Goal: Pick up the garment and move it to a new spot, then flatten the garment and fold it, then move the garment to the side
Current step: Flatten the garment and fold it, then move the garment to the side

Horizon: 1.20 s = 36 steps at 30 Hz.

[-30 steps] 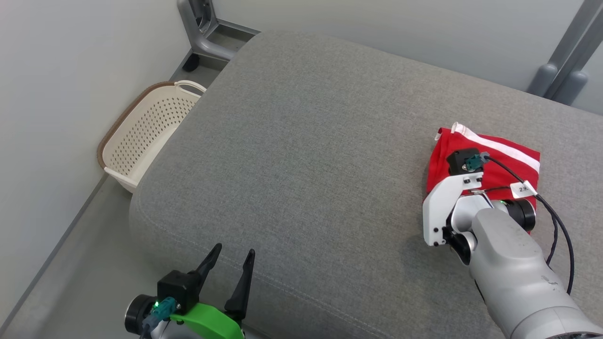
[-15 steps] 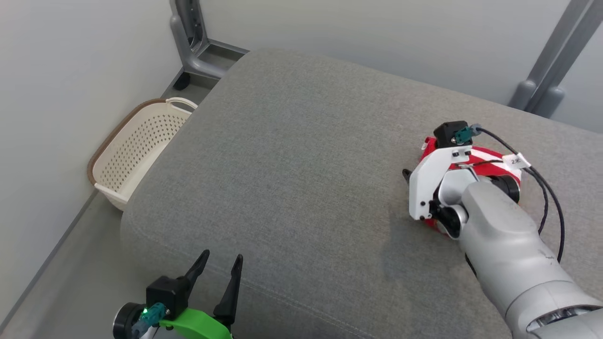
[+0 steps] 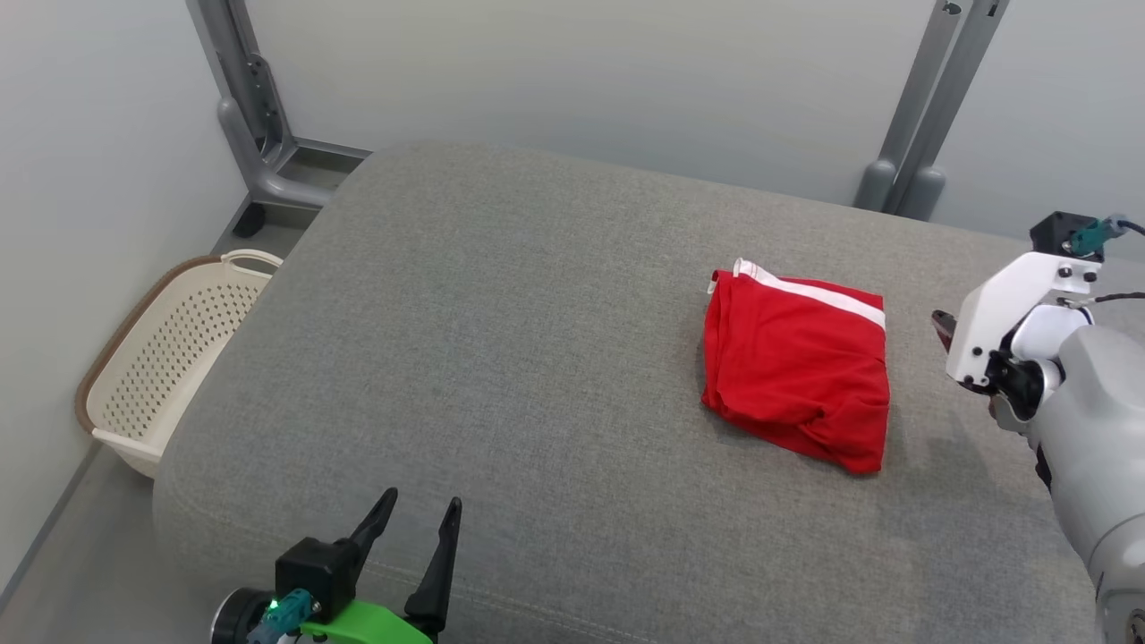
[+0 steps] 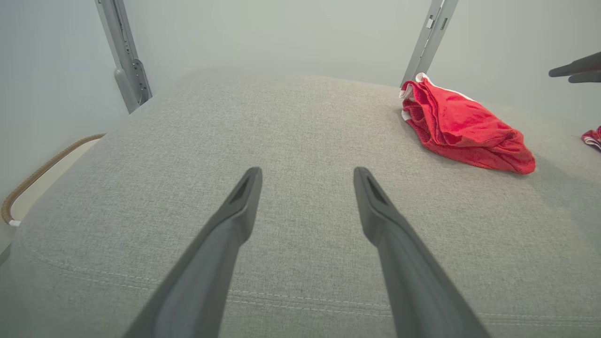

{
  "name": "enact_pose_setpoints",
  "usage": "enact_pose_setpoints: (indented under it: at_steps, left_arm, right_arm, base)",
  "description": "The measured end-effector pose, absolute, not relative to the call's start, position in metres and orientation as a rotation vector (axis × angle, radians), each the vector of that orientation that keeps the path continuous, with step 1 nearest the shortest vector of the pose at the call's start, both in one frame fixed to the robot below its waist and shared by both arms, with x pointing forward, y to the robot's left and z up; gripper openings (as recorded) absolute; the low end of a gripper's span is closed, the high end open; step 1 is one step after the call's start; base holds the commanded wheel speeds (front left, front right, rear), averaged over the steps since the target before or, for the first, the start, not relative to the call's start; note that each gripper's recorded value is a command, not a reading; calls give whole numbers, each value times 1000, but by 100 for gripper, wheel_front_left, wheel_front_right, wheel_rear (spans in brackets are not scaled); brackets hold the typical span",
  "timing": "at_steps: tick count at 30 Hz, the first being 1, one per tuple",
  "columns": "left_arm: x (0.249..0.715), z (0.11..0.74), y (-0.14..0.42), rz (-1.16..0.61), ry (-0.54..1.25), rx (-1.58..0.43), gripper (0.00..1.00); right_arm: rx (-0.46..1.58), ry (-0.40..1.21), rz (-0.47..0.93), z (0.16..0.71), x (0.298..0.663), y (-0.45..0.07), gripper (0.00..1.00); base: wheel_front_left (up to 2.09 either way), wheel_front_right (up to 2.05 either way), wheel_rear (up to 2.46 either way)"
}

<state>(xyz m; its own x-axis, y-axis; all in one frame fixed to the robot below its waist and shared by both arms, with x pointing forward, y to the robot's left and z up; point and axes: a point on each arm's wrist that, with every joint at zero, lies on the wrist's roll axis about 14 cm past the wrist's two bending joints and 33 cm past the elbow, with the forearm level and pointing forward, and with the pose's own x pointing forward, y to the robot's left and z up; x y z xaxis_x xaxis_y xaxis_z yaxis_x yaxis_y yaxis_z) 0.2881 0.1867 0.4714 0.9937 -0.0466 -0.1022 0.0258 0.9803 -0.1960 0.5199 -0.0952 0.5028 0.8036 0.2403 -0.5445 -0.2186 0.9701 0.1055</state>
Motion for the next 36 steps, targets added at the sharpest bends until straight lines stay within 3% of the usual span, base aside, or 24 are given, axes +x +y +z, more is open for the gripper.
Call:
enact_pose_setpoints:
  at_steps: [8,22,34,35,36]
  left_arm:
    - [300,470,180,-63,120,-185,100]
    - [311,456,192,-22,168,-169,100]
    - [309,447,203,21,194,-165,100]
    - [309,447,203,21,194,-165,100]
    - [309,447,203,20,193,-165,100]
  right_arm:
    - [102,665,160,471,519,-128,100]
    - [175,780,225,415,518,-74,100]
    - [197,854,214,387,516,-64,100]
    - [202,855,210,387,515,-64,92]
    - [207,857,205,387,514,-64,71]
  base:
    - [0,0,0]
    - [0,0,0]
    - [0,0,0]
    - [0,0,0]
    - [0,0,0]
